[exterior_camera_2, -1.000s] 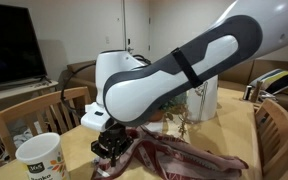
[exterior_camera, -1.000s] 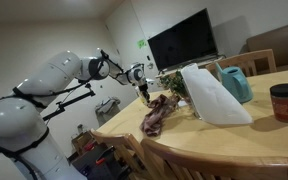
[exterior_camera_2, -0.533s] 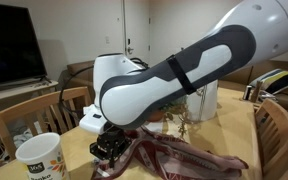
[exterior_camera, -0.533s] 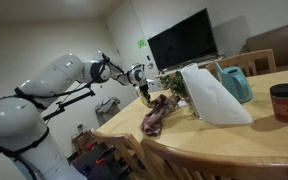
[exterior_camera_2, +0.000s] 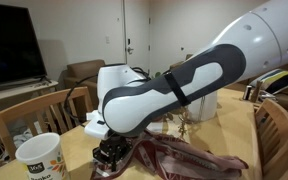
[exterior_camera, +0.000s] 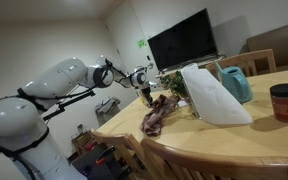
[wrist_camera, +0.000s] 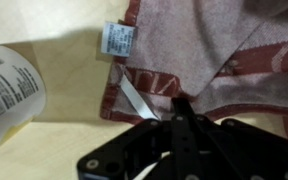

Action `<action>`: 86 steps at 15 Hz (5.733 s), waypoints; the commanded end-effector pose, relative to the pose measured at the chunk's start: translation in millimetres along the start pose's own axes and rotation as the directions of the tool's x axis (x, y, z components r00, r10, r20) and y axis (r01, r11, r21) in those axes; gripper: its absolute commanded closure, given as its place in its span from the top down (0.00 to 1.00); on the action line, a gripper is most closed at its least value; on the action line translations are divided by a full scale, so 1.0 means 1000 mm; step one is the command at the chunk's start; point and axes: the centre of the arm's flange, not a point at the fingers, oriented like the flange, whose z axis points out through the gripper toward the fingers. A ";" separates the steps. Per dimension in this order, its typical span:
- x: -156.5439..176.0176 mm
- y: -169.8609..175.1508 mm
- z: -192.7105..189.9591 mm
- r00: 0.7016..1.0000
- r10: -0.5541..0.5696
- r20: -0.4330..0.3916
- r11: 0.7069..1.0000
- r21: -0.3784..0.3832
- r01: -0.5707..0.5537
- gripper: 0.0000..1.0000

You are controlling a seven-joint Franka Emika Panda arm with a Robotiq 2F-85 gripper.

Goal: Pick up the cloth and put it back down neatly

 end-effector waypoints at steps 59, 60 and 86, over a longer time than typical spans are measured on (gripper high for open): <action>0.004 0.030 0.006 0.986 -0.157 0.045 0.986 0.067 0.154 0.00; 0.005 0.031 0.006 0.986 -0.159 0.045 0.985 0.067 0.156 0.01; -0.024 0.074 0.011 0.928 -0.315 0.200 0.944 -0.034 0.328 0.00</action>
